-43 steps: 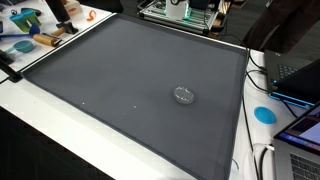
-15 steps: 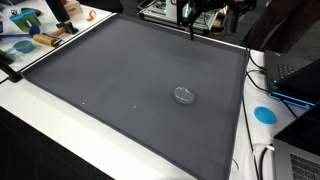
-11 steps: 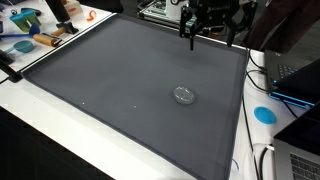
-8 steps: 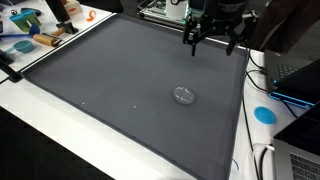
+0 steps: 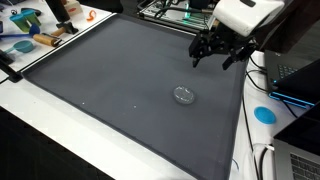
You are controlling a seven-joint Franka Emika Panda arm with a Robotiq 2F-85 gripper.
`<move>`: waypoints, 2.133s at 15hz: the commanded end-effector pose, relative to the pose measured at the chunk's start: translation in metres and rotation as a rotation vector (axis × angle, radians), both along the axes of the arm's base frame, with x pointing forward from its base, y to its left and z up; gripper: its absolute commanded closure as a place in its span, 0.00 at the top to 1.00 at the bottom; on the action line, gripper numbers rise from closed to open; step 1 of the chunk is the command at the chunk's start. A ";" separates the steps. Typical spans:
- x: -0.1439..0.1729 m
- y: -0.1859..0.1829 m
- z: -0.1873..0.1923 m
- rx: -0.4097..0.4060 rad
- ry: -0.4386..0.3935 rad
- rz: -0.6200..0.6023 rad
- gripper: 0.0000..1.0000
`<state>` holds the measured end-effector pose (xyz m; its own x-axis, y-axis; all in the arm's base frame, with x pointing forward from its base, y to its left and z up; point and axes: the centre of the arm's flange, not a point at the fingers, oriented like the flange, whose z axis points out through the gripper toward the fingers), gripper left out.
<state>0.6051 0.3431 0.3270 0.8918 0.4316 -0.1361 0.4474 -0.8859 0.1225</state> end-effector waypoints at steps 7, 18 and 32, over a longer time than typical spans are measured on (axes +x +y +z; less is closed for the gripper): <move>0.027 0.041 -0.030 -0.134 -0.093 0.003 1.00; 0.052 0.029 -0.035 -0.129 -0.188 -0.153 1.00; 0.079 -0.045 -0.008 0.113 -0.174 -0.379 1.00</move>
<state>0.6916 0.3171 0.3152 0.9909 0.1179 0.0656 0.1078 -0.9841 0.1410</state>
